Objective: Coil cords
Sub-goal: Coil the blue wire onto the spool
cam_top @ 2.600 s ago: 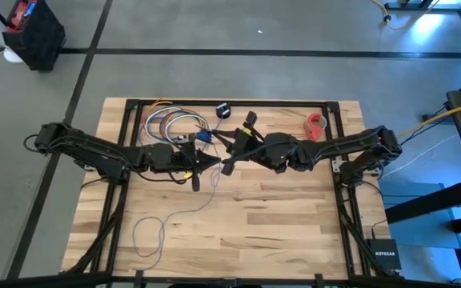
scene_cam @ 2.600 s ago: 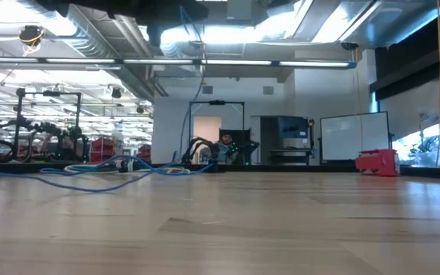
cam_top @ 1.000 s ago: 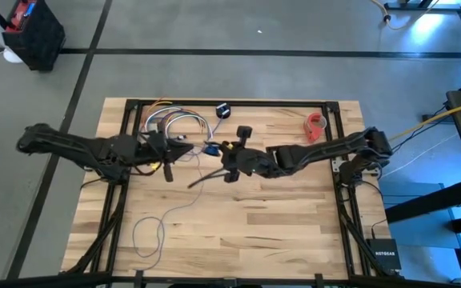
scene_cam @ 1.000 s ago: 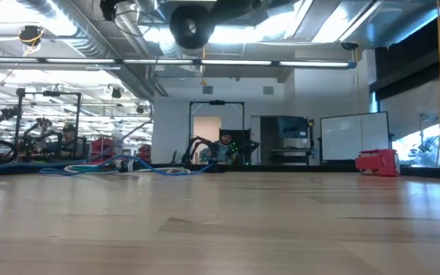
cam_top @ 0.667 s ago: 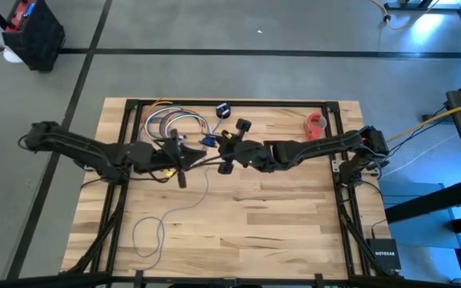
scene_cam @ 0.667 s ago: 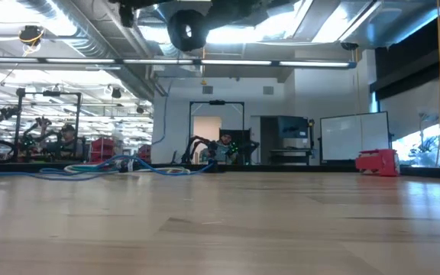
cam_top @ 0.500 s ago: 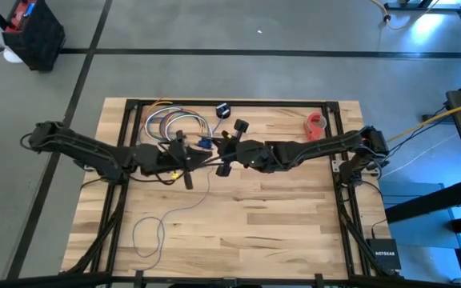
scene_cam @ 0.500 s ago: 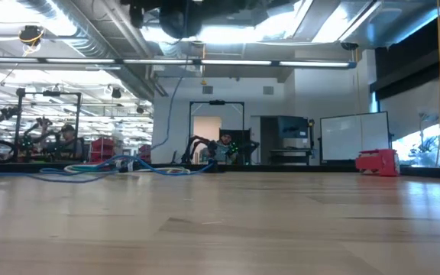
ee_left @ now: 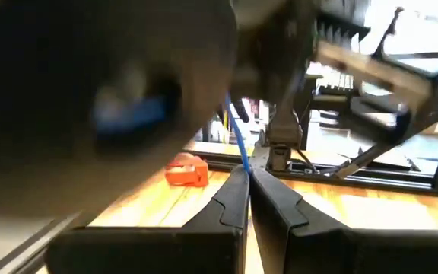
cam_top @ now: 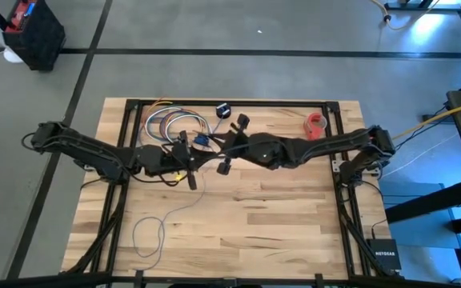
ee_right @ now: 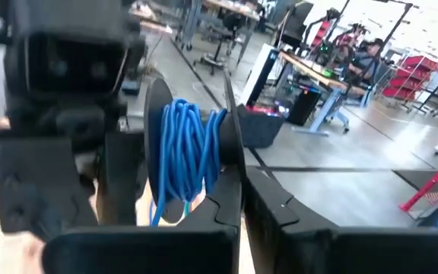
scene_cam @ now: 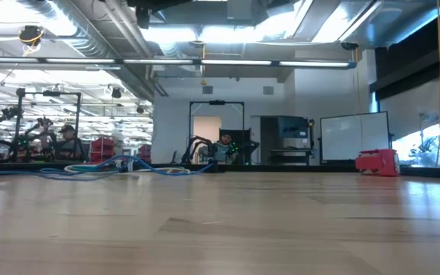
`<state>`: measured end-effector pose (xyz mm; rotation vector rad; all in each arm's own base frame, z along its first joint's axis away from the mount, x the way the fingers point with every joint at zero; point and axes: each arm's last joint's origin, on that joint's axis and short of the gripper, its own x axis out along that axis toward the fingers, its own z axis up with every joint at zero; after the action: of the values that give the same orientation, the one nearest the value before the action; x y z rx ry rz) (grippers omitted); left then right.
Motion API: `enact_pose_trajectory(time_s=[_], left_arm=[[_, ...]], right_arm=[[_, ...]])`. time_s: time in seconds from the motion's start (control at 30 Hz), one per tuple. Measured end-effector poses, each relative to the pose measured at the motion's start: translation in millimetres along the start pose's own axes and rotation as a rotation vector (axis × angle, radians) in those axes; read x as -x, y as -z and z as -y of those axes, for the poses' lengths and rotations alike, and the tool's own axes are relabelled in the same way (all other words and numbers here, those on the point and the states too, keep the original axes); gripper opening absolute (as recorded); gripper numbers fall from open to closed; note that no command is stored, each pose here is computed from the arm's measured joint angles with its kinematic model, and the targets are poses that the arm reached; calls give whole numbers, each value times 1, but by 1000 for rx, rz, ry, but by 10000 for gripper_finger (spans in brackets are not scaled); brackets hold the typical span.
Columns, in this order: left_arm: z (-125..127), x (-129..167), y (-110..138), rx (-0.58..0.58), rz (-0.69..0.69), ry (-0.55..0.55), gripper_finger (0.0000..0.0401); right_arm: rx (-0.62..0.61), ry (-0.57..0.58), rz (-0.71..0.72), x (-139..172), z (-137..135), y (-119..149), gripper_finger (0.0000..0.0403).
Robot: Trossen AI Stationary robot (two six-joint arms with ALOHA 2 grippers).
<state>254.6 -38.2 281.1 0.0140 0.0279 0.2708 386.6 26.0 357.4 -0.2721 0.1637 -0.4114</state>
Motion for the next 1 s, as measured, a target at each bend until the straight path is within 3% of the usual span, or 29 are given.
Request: enact_pose_trajectory(time_s=[0.37,0.57,1.0], left_arm=[[0,0,3,-14,-22,2,5],[1,-6,17,-49,-98,-5,5],[3,-21,54,-94,-290,-33,5]], right_arm=[[-73,-2,115,19,17,-25,10],[-121,-4,221,27,24,-40,10],[-128,-18,259,46,39,-54,10]])
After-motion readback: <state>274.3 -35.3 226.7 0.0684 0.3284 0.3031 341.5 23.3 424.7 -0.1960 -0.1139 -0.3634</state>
